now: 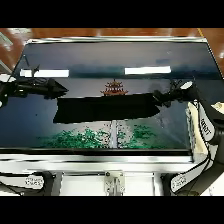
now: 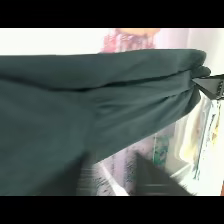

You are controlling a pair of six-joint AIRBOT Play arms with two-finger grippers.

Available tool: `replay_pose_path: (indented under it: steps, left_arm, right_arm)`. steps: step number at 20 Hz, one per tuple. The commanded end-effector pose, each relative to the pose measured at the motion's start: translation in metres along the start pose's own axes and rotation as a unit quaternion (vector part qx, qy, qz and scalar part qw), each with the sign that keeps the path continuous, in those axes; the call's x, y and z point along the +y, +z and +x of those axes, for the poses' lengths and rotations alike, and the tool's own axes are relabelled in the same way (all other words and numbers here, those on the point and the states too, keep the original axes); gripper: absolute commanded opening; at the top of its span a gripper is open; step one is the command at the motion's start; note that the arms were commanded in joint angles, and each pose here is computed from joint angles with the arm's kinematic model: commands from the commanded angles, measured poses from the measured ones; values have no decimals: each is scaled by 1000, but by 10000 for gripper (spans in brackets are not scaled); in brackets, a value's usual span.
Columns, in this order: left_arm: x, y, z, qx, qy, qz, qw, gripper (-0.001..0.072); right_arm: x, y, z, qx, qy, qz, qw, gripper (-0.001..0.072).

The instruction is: Fold the shirts.

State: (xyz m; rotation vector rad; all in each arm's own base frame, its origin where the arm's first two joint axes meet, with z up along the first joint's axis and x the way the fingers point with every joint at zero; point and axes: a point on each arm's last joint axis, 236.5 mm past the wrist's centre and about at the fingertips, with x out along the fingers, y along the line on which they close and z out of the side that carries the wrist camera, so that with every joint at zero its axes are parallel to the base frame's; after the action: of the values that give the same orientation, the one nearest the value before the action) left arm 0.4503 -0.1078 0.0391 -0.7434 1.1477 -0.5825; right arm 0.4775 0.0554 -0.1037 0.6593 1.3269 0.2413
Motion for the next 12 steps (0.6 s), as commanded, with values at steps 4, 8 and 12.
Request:
replay_pose_path:
  steps: [4,8,12]
  left_arm:
    - [-70,-9,107,-31,-1,72,997,36]
    - [-117,-80,210,19,-47,46,998,36]
    - [-152,-136,284,58,-95,-6,994,36]
  right_arm:
    - [89,15,-111,-107,32,-110,988,80]
    - [146,-29,-185,-122,53,-141,981,80]
    - [181,-82,-218,-107,52,-152,981,80]
